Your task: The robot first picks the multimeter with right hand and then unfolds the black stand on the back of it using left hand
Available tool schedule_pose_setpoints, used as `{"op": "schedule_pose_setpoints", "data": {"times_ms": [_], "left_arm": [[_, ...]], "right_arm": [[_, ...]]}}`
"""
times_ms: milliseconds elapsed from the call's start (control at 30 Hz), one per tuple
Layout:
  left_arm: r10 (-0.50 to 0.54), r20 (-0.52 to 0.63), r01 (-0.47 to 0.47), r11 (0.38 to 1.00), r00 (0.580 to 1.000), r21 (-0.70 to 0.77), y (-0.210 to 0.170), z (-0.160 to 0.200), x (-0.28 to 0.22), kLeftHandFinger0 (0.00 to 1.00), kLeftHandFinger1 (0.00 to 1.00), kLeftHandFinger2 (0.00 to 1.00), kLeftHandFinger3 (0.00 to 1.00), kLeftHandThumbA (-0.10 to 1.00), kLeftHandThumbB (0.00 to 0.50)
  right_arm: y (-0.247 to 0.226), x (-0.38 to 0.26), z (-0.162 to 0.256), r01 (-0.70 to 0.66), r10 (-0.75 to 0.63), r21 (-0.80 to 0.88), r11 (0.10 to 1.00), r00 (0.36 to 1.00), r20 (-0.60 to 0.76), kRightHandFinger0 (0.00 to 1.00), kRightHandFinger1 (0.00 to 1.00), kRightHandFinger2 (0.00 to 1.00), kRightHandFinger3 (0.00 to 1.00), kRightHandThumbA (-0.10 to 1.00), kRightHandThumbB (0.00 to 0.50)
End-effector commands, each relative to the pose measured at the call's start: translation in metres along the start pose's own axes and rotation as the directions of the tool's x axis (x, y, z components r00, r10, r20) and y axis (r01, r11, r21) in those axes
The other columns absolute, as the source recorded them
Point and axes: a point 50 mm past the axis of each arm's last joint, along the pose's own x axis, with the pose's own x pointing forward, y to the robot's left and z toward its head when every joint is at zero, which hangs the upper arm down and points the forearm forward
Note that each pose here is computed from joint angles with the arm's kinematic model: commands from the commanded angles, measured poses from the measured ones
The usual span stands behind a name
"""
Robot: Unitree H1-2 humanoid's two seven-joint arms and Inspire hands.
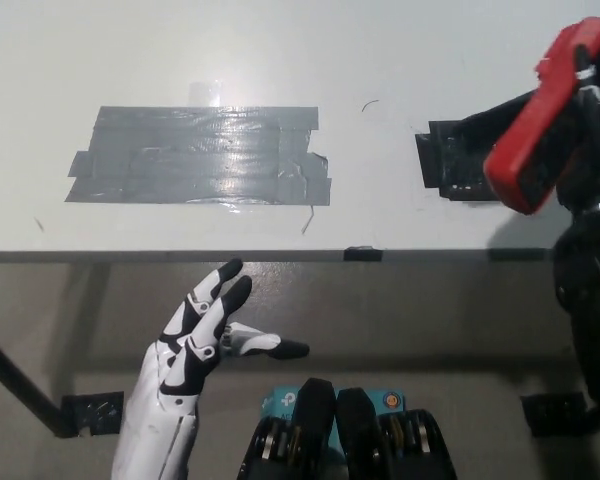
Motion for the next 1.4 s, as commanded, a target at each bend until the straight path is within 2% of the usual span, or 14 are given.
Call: {"op": "schedule_pose_setpoints", "data": {"times_ms": [0,67,300,400,600,767,867,933,967,1000,1033,1067,1167,1367], "left_arm": [[0.034,0.024,-0.033,0.998,0.999,-0.047,-0.004,0.007,-0.006,1.0,0.47,0.52,1.0,1.0,0.372],[0.026,0.019,-0.025,0.999,0.999,-0.047,-0.004,0.009,-0.007,1.0,0.48,0.5,1.0,1.0,0.381],[0.024,0.023,-0.023,0.999,0.999,-0.043,-0.006,0.009,-0.005,1.0,0.48,0.51,1.0,1.0,0.381],[0.021,0.025,-0.021,0.999,0.999,-0.039,-0.007,0.009,-0.004,1.0,0.47,0.51,1.0,1.0,0.386],[0.022,0.035,-0.02,0.999,0.999,-0.043,-0.006,0.008,-0.002,1.0,0.46,0.49,1.0,1.0,0.358],[0.018,0.033,-0.017,1.0,0.999,-0.026,-0.007,0.007,-0.002,1.0,0.46,0.47,1.0,1.0,0.332],[0.016,0.036,-0.015,1.0,0.999,-0.023,-0.008,0.007,-0.002,1.0,0.46,0.46,1.0,1.0,0.32],[0.015,0.04,-0.014,1.0,0.999,-0.024,-0.009,0.006,-0.001,1.0,0.46,0.45,1.0,1.0,0.315],[0.014,0.043,-0.013,1.0,0.999,-0.023,-0.008,0.006,0.0,1.0,0.46,0.45,1.0,1.0,0.315],[0.018,0.045,-0.016,1.0,0.999,-0.024,-0.009,0.006,0.001,1.0,0.44,0.42,1.0,1.0,0.311],[0.015,0.047,-0.014,1.0,0.999,-0.024,-0.009,0.006,0.002,1.0,0.44,0.41,1.0,1.0,0.307],[0.013,0.049,-0.012,1.0,0.999,-0.024,-0.009,0.005,0.002,1.0,0.45,0.4,1.0,1.0,0.306],[0.009,0.057,-0.007,1.0,0.998,-0.022,-0.009,0.004,0.004,1.0,0.43,0.38,1.0,0.99,0.3],[0.005,0.053,-0.003,1.0,0.999,-0.031,-0.011,0.004,0.004,1.0,0.41,0.36,1.0,0.98,0.301]], "right_arm": [[0.103,0.065,0.108,-0.108,0.338,-0.579,0.808,0.89,0.305,0.0,0.38,0.8,0.84,-0.1,0.117],[0.115,0.08,0.112,-0.107,0.36,-0.667,0.737,0.897,0.254,0.0,0.35,0.78,0.82,-0.1,0.152],[0.126,0.104,0.099,-0.146,0.377,-0.812,0.565,0.921,0.097,0.0,0.41,0.85,0.85,-0.1,0.152],[0.126,0.106,0.084,-0.204,0.391,-0.85,0.486,0.92,0.003,0.0,0.39,0.79,0.77,-0.1,0.159],[0.123,0.11,0.066,-0.391,0.357,-0.872,0.294,0.891,-0.279,0.03,0.58,0.91,0.86,-0.1,0.169],[0.12,0.112,0.057,-0.453,0.258,-0.892,0.003,0.862,-0.437,0.0,0.47,0.85,0.91,-0.1,0.202],[0.117,0.113,0.057,-0.479,0.219,-0.877,-0.044,0.852,-0.476,0.0,0.39,0.79,0.85,-0.1,0.204],[0.111,0.114,0.057,-0.531,0.151,-0.838,-0.126,0.825,-0.545,0.0,0.3,0.68,1.0,-0.1,0.214],[0.109,0.115,0.058,-0.538,0.14,-0.83,-0.144,0.819,-0.556,0.0,0.26,0.63,1.0,-0.1,0.209],[0.103,0.116,0.06,-0.601,0.071,-0.782,-0.163,0.784,-0.617,0.34,0.65,0.96,1.0,0.21,0.252],[0.099,0.116,0.064,-0.649,0.038,-0.734,-0.2,0.743,-0.668,0.77,1.0,1.0,1.0,0.47,0.336],[0.096,0.117,0.066,-0.651,0.037,-0.718,-0.246,0.734,-0.679,1.0,1.0,1.0,1.0,0.6,0.362],[0.094,0.119,0.065,-0.575,0.056,-0.73,-0.369,0.77,-0.635,1.0,1.0,1.0,1.0,0.71,0.447],[0.096,0.12,0.066,-0.522,0.08,-0.757,-0.394,0.801,-0.594,1.0,1.0,1.0,1.0,0.9,0.471]]}}
